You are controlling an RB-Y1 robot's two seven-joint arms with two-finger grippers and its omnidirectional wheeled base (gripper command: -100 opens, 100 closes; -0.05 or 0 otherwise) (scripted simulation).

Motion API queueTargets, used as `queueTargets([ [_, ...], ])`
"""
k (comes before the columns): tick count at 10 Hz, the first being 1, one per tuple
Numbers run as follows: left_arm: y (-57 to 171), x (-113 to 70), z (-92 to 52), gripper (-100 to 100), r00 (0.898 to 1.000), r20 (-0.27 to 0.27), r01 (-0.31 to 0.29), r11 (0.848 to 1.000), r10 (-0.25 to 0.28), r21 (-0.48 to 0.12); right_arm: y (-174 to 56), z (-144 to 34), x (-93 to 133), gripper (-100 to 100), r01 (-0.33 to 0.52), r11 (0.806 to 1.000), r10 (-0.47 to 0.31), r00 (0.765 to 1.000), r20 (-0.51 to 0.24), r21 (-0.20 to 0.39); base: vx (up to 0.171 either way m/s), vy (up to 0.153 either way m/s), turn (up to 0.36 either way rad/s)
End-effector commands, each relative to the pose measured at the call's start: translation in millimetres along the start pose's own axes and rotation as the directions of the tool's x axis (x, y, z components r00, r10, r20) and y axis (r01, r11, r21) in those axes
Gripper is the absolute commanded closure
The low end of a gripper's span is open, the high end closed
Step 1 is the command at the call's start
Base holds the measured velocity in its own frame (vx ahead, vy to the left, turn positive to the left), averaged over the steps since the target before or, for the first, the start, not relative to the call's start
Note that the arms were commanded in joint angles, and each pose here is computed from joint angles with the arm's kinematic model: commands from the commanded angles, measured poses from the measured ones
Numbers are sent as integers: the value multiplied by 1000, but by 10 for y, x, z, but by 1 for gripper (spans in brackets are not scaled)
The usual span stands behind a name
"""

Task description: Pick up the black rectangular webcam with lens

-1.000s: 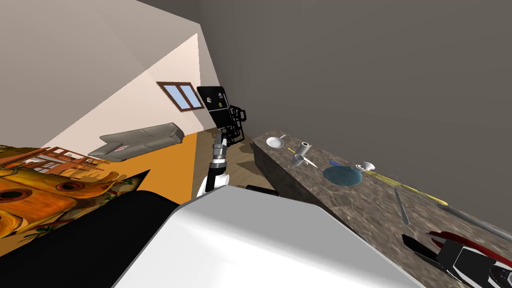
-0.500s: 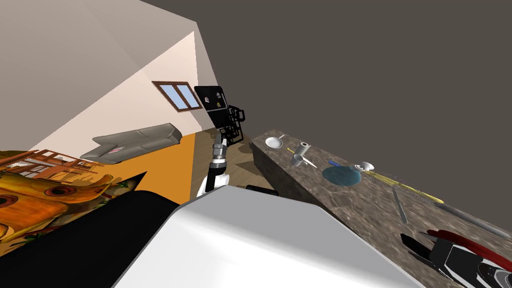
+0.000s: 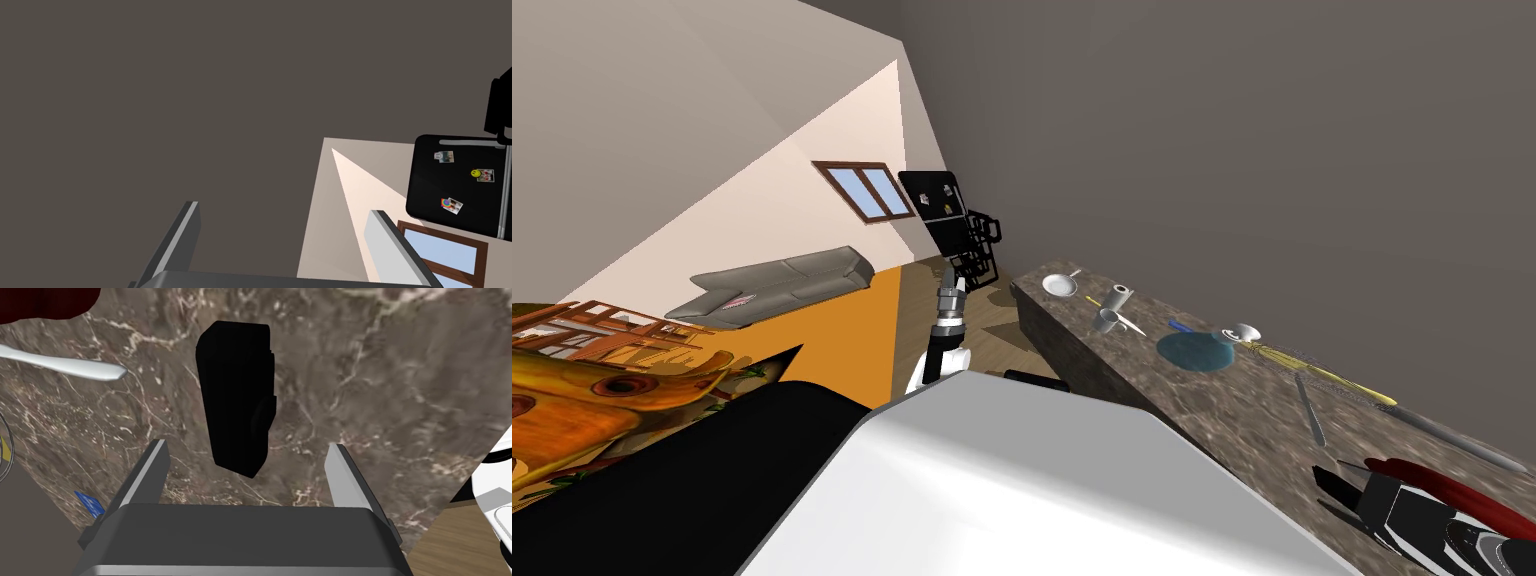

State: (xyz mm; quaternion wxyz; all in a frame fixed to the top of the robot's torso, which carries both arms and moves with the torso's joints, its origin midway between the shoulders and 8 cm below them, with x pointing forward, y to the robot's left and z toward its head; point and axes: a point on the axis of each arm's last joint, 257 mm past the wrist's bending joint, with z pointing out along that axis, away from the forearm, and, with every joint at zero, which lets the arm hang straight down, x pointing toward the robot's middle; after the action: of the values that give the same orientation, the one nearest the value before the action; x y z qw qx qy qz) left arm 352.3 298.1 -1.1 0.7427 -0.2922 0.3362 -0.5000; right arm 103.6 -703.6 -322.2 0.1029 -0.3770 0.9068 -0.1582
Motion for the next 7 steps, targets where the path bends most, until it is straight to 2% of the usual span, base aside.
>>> queueTargets([
  [1, 0, 0, 0, 0, 1000, 0, 0, 1000, 0, 0, 2, 1, 0, -100, 0, 1000, 0, 1000, 0, 0, 0, 0, 0],
  [6, 0, 0, 0, 0, 1000, 0, 0, 1000, 0, 0, 2, 1, 0, -100, 0, 1000, 0, 1000, 0, 0, 3, 4, -11],
  [7, 0, 0, 0, 0, 1000, 0, 0, 1000, 0, 0, 129, 49, 85, -100, -12, 1000, 12, 1000, -7, -2, -13, -15, 46],
])
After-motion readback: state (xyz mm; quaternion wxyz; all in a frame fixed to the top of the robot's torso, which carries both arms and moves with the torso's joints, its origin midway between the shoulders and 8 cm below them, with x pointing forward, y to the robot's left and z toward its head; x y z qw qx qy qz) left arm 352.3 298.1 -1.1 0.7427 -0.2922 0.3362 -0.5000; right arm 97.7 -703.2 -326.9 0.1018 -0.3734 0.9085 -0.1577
